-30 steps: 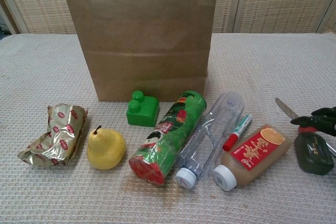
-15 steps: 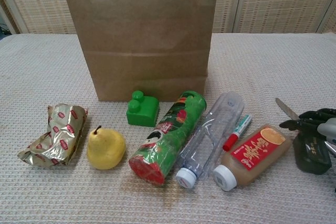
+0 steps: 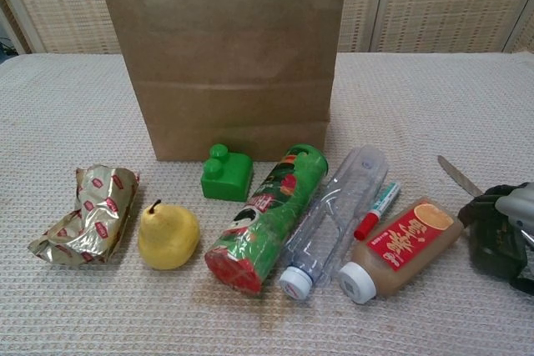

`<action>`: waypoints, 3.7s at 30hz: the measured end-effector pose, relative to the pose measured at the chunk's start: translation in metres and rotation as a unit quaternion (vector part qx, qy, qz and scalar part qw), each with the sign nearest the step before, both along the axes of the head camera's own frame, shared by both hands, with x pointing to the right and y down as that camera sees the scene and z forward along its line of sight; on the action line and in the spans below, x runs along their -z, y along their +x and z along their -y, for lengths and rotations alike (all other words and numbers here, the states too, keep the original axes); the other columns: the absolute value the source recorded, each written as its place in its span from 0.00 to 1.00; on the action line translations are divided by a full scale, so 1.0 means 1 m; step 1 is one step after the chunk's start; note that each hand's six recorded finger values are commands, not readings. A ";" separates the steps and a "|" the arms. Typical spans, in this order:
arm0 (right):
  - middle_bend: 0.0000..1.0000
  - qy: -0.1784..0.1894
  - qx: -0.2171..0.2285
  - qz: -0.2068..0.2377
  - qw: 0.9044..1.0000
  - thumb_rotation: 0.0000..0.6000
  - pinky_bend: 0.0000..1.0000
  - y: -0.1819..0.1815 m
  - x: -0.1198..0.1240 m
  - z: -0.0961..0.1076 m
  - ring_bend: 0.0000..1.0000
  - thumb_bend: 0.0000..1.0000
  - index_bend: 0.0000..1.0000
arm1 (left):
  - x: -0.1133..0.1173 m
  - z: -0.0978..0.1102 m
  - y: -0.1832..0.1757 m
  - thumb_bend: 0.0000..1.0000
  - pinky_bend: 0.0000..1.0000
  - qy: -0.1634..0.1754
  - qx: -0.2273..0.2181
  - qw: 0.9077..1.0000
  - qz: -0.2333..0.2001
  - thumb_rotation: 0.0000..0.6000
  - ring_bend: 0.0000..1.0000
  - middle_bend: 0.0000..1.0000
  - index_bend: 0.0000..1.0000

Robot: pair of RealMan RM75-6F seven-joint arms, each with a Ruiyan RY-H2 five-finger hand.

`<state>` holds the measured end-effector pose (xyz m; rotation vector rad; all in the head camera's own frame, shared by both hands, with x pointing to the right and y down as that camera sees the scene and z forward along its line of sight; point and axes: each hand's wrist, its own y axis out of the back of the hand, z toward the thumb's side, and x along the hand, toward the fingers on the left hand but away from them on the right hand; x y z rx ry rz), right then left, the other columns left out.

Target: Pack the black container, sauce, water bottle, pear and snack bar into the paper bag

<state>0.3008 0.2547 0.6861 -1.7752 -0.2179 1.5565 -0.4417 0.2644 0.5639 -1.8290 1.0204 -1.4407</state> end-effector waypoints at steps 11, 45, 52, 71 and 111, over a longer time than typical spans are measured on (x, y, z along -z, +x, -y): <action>0.52 0.014 -0.011 0.005 1.000 1.00 0.60 0.006 0.012 0.004 0.51 0.46 0.60 | 0.000 0.000 0.000 0.38 0.06 -0.003 0.002 1.000 -0.002 1.00 0.00 0.00 0.00; 0.54 0.324 -0.103 0.275 0.899 1.00 0.57 -0.176 0.141 0.227 0.52 0.46 0.60 | -0.004 0.001 -0.001 0.38 0.06 -0.010 0.005 1.000 0.005 1.00 0.00 0.00 0.00; 0.45 0.317 -0.110 0.261 0.905 1.00 0.48 -0.219 0.119 0.245 0.34 0.34 0.38 | -0.005 0.001 -0.002 0.38 0.06 -0.014 0.008 1.000 0.005 1.00 0.00 0.00 0.00; 0.14 0.310 -0.117 0.251 0.909 1.00 0.29 -0.227 0.130 0.245 0.07 0.08 0.01 | -0.004 0.002 -0.003 0.38 0.06 -0.015 0.011 1.000 0.001 1.00 0.00 0.00 0.00; 0.16 -0.076 0.061 0.080 0.992 1.00 0.22 -0.044 0.053 0.032 0.07 0.01 0.02 | -0.006 -0.002 0.003 0.38 0.06 -0.023 0.000 1.000 0.005 1.00 0.00 0.00 0.00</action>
